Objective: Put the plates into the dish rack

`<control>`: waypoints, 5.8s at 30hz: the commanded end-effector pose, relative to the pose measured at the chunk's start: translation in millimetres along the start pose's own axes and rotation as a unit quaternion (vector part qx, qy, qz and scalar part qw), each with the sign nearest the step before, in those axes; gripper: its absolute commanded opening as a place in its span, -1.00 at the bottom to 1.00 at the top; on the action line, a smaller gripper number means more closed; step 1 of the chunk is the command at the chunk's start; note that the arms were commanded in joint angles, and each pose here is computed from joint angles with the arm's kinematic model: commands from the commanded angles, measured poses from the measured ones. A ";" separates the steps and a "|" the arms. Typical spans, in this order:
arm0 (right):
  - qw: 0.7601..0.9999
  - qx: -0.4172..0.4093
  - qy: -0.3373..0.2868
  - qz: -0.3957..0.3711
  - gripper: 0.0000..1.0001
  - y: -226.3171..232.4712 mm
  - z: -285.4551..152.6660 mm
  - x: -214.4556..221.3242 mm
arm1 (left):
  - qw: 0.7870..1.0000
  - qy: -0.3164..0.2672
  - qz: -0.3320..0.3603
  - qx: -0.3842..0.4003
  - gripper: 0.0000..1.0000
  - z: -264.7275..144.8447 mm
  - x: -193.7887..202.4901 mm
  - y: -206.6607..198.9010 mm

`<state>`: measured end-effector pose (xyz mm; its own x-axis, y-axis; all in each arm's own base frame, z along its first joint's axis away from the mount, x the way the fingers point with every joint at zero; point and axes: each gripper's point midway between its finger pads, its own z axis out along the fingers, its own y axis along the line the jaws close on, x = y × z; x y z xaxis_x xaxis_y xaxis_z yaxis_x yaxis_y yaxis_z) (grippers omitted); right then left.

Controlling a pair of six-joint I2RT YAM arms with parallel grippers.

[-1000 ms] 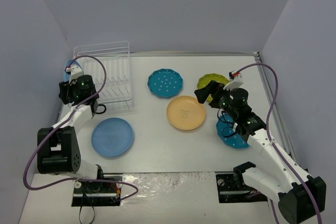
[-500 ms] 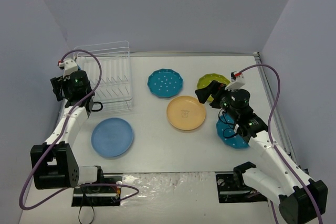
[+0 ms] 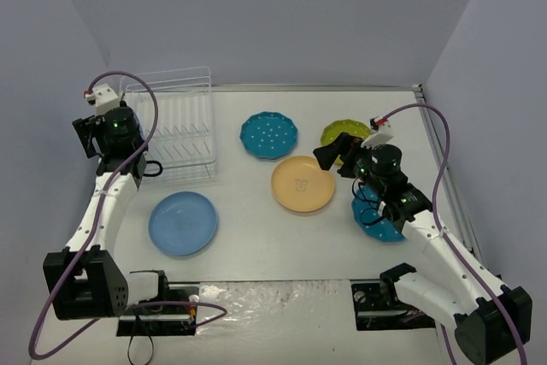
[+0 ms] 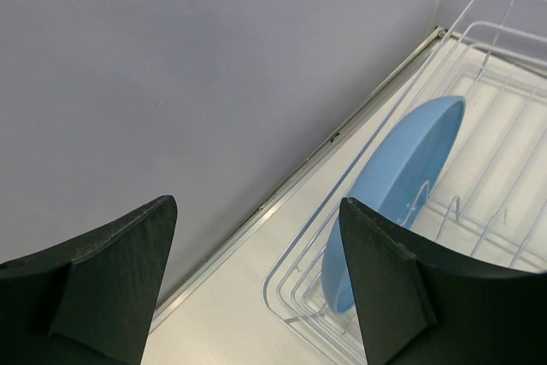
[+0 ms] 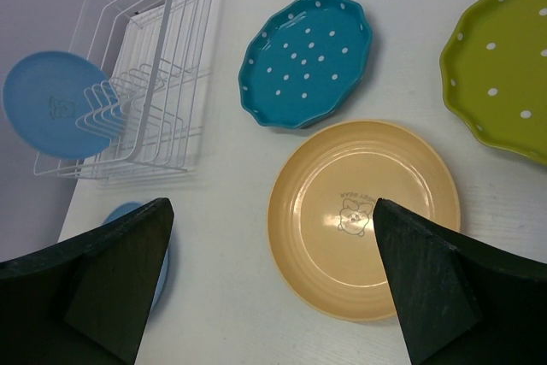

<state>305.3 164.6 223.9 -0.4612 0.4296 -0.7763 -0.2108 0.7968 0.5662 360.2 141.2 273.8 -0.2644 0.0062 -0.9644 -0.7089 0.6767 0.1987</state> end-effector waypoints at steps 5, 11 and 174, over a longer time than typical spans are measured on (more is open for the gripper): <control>0.999 -0.037 -0.015 -0.007 1.00 24.0 5.4 -13.1 | 0.996 -0.041 -0.071 0.021 0.50 -14.0 -52.5 3.8; 0.997 -0.066 0.034 -0.008 1.00 38.3 19.5 14.4 | 0.994 -0.008 -0.089 0.068 0.54 -37.1 -72.3 4.1; 0.998 -0.045 0.028 -0.034 0.23 117.6 34.3 14.6 | 0.620 0.290 -0.196 0.702 -1.00 -301.5 0.7 -166.0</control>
<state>299.1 279.2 230.3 -0.5726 0.2846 -0.7688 -0.2788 0.8143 0.5091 274.7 -196.1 236.8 -0.8354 -0.3547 -0.4199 0.2111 0.4983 -0.8409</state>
